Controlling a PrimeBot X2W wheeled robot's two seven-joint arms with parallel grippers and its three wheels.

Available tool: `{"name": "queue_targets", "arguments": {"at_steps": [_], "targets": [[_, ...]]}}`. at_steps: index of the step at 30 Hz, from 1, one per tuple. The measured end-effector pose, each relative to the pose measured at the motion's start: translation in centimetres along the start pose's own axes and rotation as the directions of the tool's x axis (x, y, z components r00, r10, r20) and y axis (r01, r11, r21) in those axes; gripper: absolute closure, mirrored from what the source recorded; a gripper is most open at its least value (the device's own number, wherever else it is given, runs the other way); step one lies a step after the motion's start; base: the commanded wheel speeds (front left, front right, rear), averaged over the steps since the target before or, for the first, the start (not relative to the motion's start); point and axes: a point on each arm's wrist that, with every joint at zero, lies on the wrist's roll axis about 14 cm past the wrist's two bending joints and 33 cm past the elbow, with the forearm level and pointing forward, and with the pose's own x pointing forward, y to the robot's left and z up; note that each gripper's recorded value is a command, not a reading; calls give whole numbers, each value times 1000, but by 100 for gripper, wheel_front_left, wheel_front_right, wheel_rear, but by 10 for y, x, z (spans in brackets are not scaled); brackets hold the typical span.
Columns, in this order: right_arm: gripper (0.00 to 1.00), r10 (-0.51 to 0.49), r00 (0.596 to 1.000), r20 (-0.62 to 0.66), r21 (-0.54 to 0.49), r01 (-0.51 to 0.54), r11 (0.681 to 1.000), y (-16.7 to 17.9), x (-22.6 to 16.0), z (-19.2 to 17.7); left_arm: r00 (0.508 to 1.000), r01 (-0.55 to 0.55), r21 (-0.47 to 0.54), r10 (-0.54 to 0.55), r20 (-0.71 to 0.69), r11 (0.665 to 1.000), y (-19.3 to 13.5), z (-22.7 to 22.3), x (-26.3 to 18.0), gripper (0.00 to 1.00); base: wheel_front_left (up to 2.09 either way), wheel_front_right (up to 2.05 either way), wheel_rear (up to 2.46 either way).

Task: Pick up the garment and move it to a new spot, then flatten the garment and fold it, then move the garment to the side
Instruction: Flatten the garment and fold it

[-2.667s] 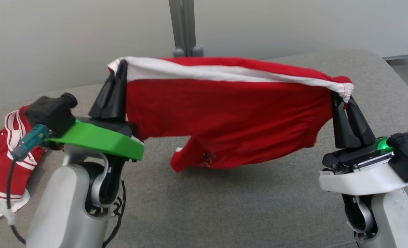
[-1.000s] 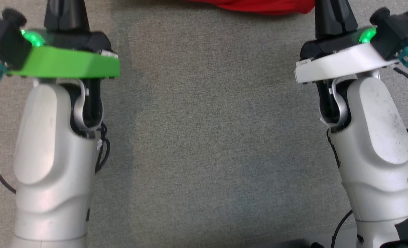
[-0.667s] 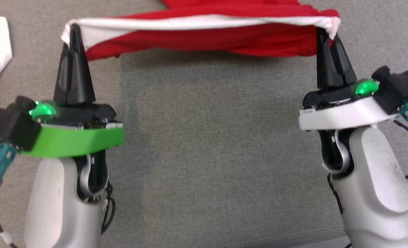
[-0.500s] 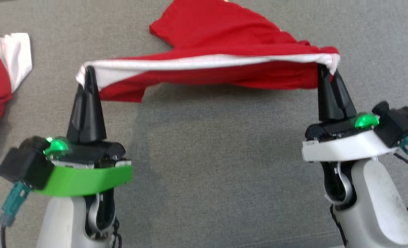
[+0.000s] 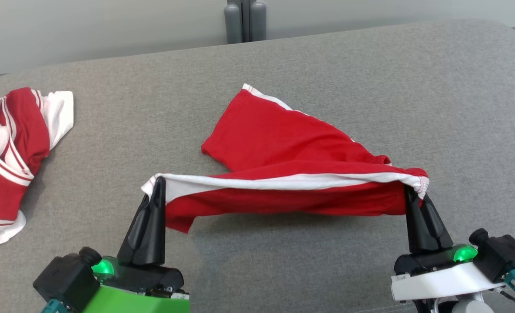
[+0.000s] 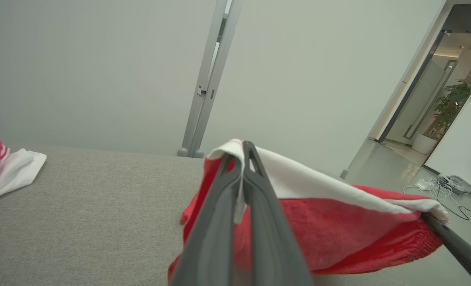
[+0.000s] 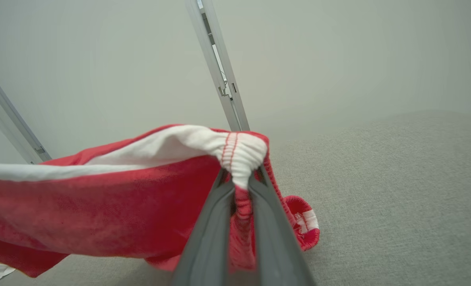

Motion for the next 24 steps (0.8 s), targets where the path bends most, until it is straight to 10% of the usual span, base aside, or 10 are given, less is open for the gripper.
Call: {"name": "queue_targets", "arguments": {"at_steps": [24], "targets": [[100, -146, 971, -191, 63, 161, 985, -59, 37, -77, 928, 192, 102, -147, -341, 976, 31, -133, 139, 100, 0, 0, 0]]}}
